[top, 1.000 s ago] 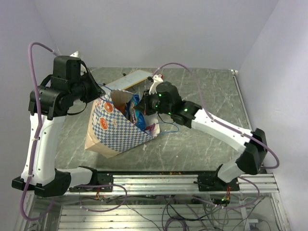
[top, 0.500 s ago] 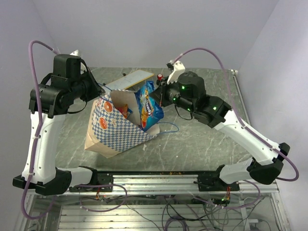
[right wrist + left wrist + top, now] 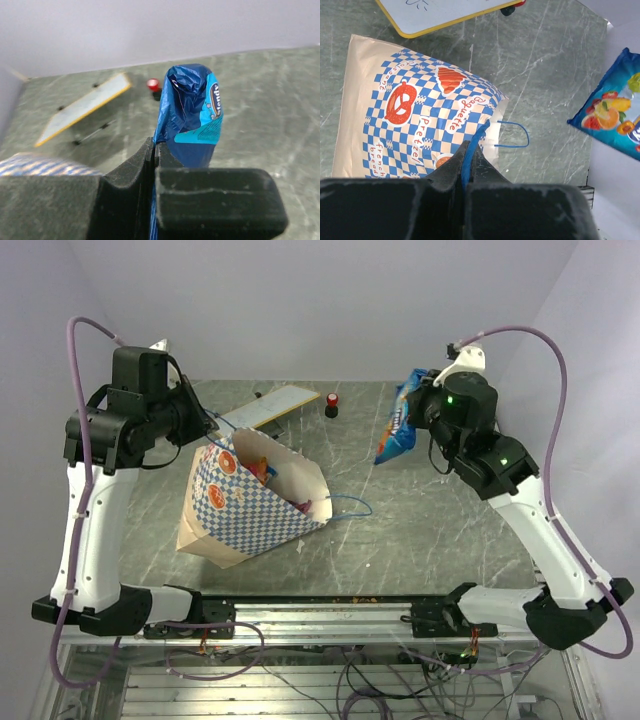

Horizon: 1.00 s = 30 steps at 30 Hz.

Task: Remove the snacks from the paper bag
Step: Place the snack at the center of the board.

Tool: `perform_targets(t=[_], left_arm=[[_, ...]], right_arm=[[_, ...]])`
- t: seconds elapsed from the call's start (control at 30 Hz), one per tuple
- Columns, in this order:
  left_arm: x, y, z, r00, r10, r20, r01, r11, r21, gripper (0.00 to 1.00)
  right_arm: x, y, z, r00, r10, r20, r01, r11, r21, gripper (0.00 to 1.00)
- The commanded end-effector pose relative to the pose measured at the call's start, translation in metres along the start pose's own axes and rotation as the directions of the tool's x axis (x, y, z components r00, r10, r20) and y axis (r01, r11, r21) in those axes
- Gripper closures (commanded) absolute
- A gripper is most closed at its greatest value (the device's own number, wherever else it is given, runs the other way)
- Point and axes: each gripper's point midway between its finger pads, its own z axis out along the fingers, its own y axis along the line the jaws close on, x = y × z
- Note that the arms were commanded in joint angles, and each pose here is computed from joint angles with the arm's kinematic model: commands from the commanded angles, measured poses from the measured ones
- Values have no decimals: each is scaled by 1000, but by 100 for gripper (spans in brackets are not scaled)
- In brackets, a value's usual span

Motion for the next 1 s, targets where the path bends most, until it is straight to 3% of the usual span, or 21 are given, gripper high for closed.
perform_targets(t=[0.0, 0.13, 0.43, 0.6, 0.73, 0.8, 0.93, 0.97], left_arm=[[-2, -8, -4, 1000, 20, -6, -20, 998, 54, 93], [0, -8, -4, 1000, 15, -13, -14, 998, 62, 93], [0, -14, 3, 1000, -15, -20, 17, 996, 92, 93], [-4, -15, 6, 1000, -12, -23, 14, 996, 88, 93], [-4, -15, 7, 999, -18, -27, 20, 996, 91, 93], [0, -17, 9, 999, -30, -39, 34, 994, 106, 93], [6, -18, 9, 997, -45, -61, 52, 991, 123, 93], [7, -17, 8, 997, -43, -63, 51, 991, 120, 93]], right_arm=[[-12, -49, 26, 995, 39, 96, -55, 983, 172, 100], [12, -86, 64, 990, 103, 94, -125, 955, 270, 100], [22, -101, 168, 947, 296, 122, -316, 923, 217, 100], [27, -155, 208, 857, 481, 183, -513, 824, 240, 100], [86, -219, 200, 803, 572, 166, -590, 724, 358, 100], [129, -249, 177, 817, 560, 141, -555, 693, 460, 89], [228, -286, 99, 816, 578, -12, -435, 629, 644, 44], [252, -287, 75, 808, 586, -63, -401, 625, 670, 38]])
